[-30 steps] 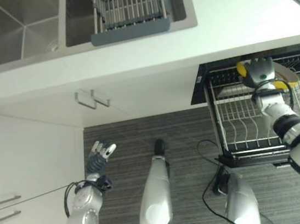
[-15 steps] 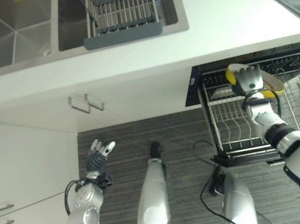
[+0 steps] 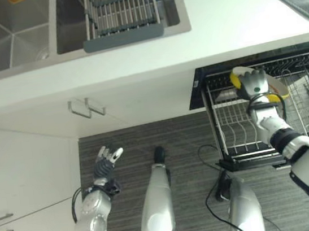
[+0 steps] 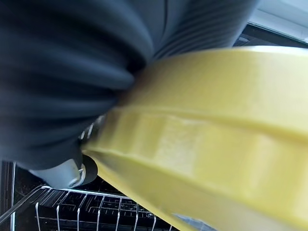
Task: Place the dishes in the dishwasher.
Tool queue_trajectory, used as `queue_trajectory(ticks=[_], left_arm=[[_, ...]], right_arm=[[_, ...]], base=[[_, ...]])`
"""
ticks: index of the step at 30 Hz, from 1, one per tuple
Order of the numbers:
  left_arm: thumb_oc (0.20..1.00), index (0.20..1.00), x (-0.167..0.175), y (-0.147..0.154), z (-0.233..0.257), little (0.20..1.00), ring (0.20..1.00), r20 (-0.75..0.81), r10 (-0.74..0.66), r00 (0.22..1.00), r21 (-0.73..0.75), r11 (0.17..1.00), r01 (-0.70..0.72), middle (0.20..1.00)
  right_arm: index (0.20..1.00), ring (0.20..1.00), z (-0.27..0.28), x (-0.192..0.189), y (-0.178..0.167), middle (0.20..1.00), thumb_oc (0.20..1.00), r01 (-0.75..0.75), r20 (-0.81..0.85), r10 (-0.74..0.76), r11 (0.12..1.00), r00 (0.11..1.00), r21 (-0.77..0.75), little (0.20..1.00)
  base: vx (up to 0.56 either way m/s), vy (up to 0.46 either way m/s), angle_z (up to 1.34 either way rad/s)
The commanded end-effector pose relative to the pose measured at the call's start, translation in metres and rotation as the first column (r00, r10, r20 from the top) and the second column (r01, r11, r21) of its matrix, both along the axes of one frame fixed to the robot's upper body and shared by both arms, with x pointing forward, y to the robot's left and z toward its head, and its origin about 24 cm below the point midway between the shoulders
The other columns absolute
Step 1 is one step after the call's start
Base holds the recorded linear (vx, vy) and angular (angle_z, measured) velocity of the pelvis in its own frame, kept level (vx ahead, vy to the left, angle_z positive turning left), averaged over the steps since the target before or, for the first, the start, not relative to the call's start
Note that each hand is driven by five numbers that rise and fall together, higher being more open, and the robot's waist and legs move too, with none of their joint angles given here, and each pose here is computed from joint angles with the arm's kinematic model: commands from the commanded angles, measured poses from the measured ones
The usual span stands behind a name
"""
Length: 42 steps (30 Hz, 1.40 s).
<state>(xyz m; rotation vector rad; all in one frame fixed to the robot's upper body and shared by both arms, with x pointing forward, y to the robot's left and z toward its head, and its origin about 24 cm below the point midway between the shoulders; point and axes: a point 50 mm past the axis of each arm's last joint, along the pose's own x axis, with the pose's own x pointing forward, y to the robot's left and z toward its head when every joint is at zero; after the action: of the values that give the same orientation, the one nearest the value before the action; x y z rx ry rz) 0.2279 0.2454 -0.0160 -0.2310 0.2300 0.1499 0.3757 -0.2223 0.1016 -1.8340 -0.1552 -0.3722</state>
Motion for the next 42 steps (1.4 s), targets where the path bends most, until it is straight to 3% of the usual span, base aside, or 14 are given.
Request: queue_trajectory(ticks=[1,2,3,6,16,19,21,22,25,26,29,32,36,42], left_arm=[[1.0,1.0,0.008,0.004,0.018,1.0,1.0,0.087,0.005,0.996,0.033,0.999,-0.007,1.0],[1.0,1.0,0.008,0.004,0.018,1.0,1.0,0.086,0.005,0.996,0.033,0.999,-0.007,1.0],[1.0,1.0,0.007,0.003,0.017,1.0,1.0,0.084,0.004,0.996,0.033,0.999,-0.007,1.0],[1.0,1.0,0.01,0.002,0.019,1.0,1.0,0.086,0.004,0.996,0.033,0.999,-0.007,1.0],[1.0,1.0,0.011,-0.005,0.018,1.0,1.0,0.08,-0.008,0.997,0.034,0.999,0.006,1.0],[1.0,1.0,0.012,-0.006,0.019,1.0,1.0,0.079,-0.007,0.997,0.029,1.0,0.005,1.0],[1.0,1.0,0.013,-0.008,0.019,1.0,1.0,0.078,-0.002,0.997,0.027,1.0,0.0,1.0],[1.0,1.0,0.013,-0.008,0.019,1.0,1.0,0.074,0.002,0.997,0.024,1.0,-0.004,1.0],[1.0,1.0,0.011,-0.008,0.018,1.0,1.0,0.065,0.008,0.998,0.022,1.0,-0.01,1.0],[1.0,1.0,0.009,-0.007,0.017,1.0,1.0,0.062,0.013,0.998,0.02,1.0,-0.015,1.0],[1.0,1.0,0.002,-0.003,0.015,1.0,1.0,0.053,0.032,0.998,0.018,0.999,-0.033,1.0],[1.0,1.0,-0.009,0.006,0.017,1.0,1.0,0.042,0.073,0.996,0.029,0.997,-0.074,1.0],[1.0,1.0,-0.02,0.016,0.019,1.0,1.0,0.031,0.129,0.991,0.056,0.99,-0.13,1.0],[1.0,1.0,-0.029,0.028,0.024,1.0,1.0,0.028,0.18,0.983,0.094,0.979,-0.182,1.0]], right_arm=[[0.416,0.416,-0.055,-0.014,0.034,0.416,0.416,-0.036,-0.241,0.092,0.973,0.966,0.228,0.416],[0.944,0.944,-0.056,-0.014,0.034,0.944,0.944,-0.025,-0.243,0.083,0.972,0.966,0.233,0.944],[1.0,1.0,-0.058,-0.015,0.033,1.0,1.0,-0.012,-0.25,0.072,0.973,0.966,0.232,1.0],[1.0,1.0,-0.068,-0.018,0.028,1.0,1.0,0.082,-0.355,0.021,0.958,0.935,0.274,1.0],[1.0,1.0,-0.07,-0.02,0.022,1.0,1.0,0.155,-0.315,-0.016,0.893,0.949,0.422,1.0],[1.0,1.0,-0.072,-0.021,0.022,1.0,1.0,0.195,-0.328,-0.019,0.838,0.944,0.51,1.0],[1.0,1.0,-0.074,-0.021,0.024,1.0,1.0,0.228,-0.323,-0.013,0.736,0.946,0.638,1.0],[1.0,1.0,-0.074,-0.02,0.025,1.0,1.0,0.246,-0.316,-0.007,0.643,0.949,0.725,1.0],[1.0,1.0,-0.075,-0.021,0.026,1.0,1.0,0.259,-0.28,0.017,0.332,0.96,0.907,1.0],[1.0,1.0,-0.074,-0.021,0.028,1.0,1.0,0.259,-0.273,0.053,0.19,0.961,0.947,1.0],[1.0,1.0,-0.072,-0.026,0.03,1.0,1.0,0.246,-0.243,0.125,-0.015,0.962,0.969,1.0],[1.0,1.0,-0.069,-0.045,0.032,1.0,1.0,0.201,-0.151,0.186,-0.294,0.971,0.934,1.0],[1.0,1.0,-0.061,-0.07,0.021,1.0,1.0,0.075,-0.006,0.145,-0.48,0.989,0.874,1.0],[1.0,1.0,-0.04,-0.086,0.007,1.0,1.0,-0.052,0.128,0.069,-0.654,0.989,0.755,1.0]], base=[[0.0,0.0,0.0],[0.0,0.0,0.0],[0.0,0.0,0.0],[0.0,0.0,0.0],[0.0,0.0,0.0],[0.0,0.0,0.0],[0.0,0.015,0.0],[0.0,0.0,0.0],[0.0,0.0,0.0],[0.03,0.023,0.0],[0.05,0.015,0.0],[0.09,-0.032,-0.02],[0.09,-0.096,-0.02],[0.06,-0.104,-0.15]])
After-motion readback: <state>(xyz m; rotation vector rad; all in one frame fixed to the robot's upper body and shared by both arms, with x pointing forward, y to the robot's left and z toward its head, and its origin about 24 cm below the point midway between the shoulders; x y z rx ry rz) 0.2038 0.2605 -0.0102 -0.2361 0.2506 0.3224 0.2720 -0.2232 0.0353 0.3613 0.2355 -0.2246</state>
